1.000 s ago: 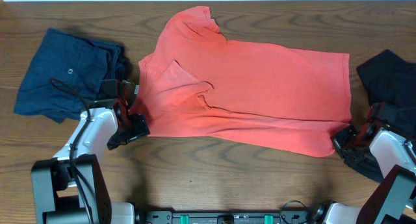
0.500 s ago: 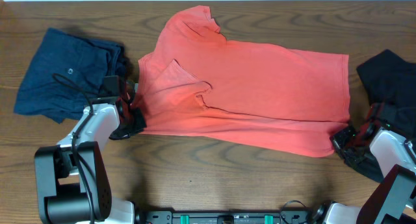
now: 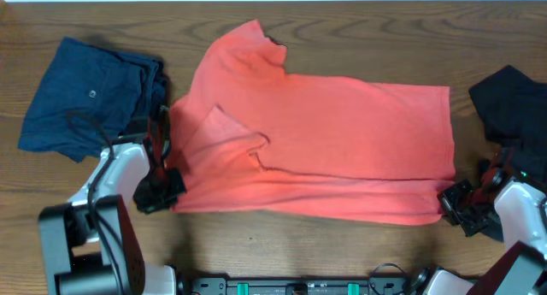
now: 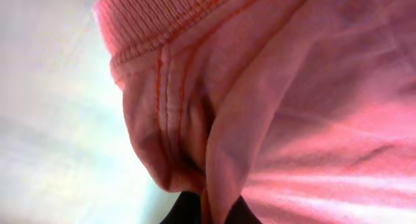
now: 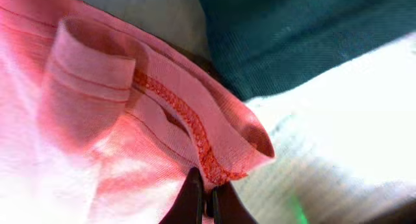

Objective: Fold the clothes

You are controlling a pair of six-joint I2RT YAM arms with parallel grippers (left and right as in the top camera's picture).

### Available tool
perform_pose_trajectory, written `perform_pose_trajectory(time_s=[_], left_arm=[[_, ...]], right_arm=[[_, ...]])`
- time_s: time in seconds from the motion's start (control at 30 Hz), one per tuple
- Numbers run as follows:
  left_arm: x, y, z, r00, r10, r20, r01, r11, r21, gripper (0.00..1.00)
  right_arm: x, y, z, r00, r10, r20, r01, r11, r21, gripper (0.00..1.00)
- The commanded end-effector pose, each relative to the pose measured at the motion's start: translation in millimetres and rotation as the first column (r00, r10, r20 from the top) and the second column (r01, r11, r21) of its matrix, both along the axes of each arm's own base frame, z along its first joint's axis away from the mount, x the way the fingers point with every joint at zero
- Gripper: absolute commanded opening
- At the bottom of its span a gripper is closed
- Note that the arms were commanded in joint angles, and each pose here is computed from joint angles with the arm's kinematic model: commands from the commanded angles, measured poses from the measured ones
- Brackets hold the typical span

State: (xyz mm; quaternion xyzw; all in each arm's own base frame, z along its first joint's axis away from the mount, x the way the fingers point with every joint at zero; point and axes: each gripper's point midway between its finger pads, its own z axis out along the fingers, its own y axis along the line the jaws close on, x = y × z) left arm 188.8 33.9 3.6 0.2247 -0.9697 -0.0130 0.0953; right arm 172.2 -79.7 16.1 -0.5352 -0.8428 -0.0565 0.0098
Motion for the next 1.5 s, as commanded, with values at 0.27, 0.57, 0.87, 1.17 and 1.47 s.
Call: perform_pose_trajectory(time_s=[0.27,0.57,0.87,1.17,1.47], left_arm=[[-16.1,10.0,18.2,1.000,0.003,-0.023,-0.002,0.998,0.055,0.29],[13.3,2.2,64.9,0.999,-0.013,0.029,0.014,1.000,-0.013,0.37],[163.3,-47.6,148.1,0.717,-0.400,0.572,0.426,0.900,0.094,0.55],[271.2,-89.7,133.2,0.438,-0.514,0.738,0.506,0.819,0.270,0.57],[347.6,-114.8,58.1,0.326,-0.477,0.816,0.542,0.802,0.252,0.60]], right_arm=[[-12.5,-13.9,13.8,0.999,-0.005,-0.040,0.002,0.997,-0.081,0.31],[52.3,-26.2,71.9,0.962,0.191,0.197,-0.171,0.979,-0.113,0.43],[130.5,8.6,149.5,0.700,0.423,0.575,-0.421,0.895,-0.146,0.50],[134.9,22.5,149.6,0.683,0.447,0.578,-0.454,0.879,-0.143,0.51],[134.8,25.0,149.3,0.682,0.451,0.576,-0.461,0.876,-0.140,0.50]])
